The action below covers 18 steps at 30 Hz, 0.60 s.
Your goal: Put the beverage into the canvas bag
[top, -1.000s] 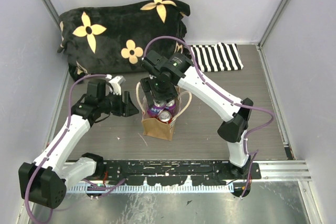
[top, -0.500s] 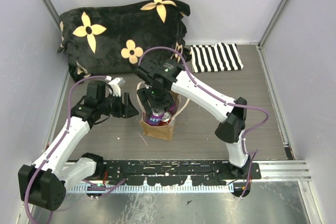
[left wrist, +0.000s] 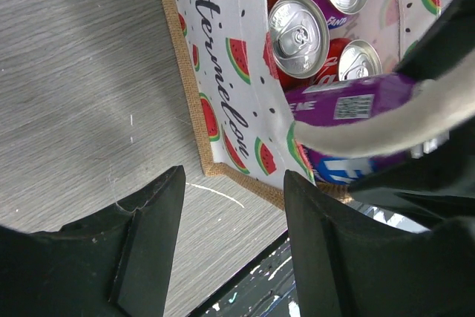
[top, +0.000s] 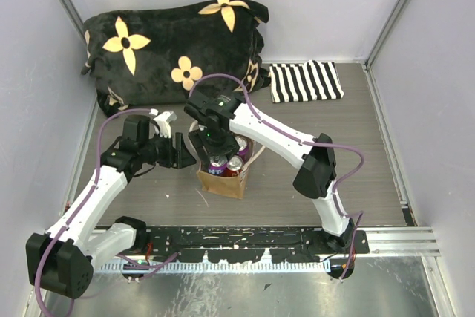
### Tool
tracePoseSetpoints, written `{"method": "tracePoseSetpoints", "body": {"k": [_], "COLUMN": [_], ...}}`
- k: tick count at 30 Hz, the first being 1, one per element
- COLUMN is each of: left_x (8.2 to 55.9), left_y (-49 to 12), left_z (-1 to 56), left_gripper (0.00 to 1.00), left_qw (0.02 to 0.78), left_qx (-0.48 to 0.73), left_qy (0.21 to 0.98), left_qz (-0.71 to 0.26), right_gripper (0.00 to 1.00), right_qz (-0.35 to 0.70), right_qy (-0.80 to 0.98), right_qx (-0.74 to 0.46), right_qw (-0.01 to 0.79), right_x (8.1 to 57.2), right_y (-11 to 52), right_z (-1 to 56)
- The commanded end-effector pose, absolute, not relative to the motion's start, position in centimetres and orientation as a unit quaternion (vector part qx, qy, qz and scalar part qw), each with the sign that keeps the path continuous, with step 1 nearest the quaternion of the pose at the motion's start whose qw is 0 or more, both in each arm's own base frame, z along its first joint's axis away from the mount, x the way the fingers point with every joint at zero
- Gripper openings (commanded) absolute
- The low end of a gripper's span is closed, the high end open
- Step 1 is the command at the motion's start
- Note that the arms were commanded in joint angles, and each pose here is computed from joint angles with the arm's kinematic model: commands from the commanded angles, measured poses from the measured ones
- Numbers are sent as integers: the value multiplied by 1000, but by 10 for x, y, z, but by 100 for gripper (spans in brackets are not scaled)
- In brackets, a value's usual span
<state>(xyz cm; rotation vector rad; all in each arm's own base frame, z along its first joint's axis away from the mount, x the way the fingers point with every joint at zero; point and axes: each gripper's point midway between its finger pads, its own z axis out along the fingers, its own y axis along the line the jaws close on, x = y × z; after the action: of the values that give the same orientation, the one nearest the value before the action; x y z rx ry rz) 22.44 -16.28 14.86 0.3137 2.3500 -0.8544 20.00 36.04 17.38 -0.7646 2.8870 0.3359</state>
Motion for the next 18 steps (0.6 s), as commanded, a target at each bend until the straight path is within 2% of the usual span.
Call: {"method": "tracePoseSetpoints", "body": {"k": [1,18], "left_x": [223,223], "left_y": [-164,-166], "left_z": [154,152], "left_gripper": [62,63], "left_qw": [319,318], "left_qx": [132,140], "left_qy": [879,876], "left_qz": [-330,-333], "right_gripper": [1,1], "right_qz": [127,105], "right_qy": [952,954], "right_qx": [-267,-274], "right_qw": [83,57], "right_x": [202,201], "right_y": [373,378], "right_z": [176,129]}}
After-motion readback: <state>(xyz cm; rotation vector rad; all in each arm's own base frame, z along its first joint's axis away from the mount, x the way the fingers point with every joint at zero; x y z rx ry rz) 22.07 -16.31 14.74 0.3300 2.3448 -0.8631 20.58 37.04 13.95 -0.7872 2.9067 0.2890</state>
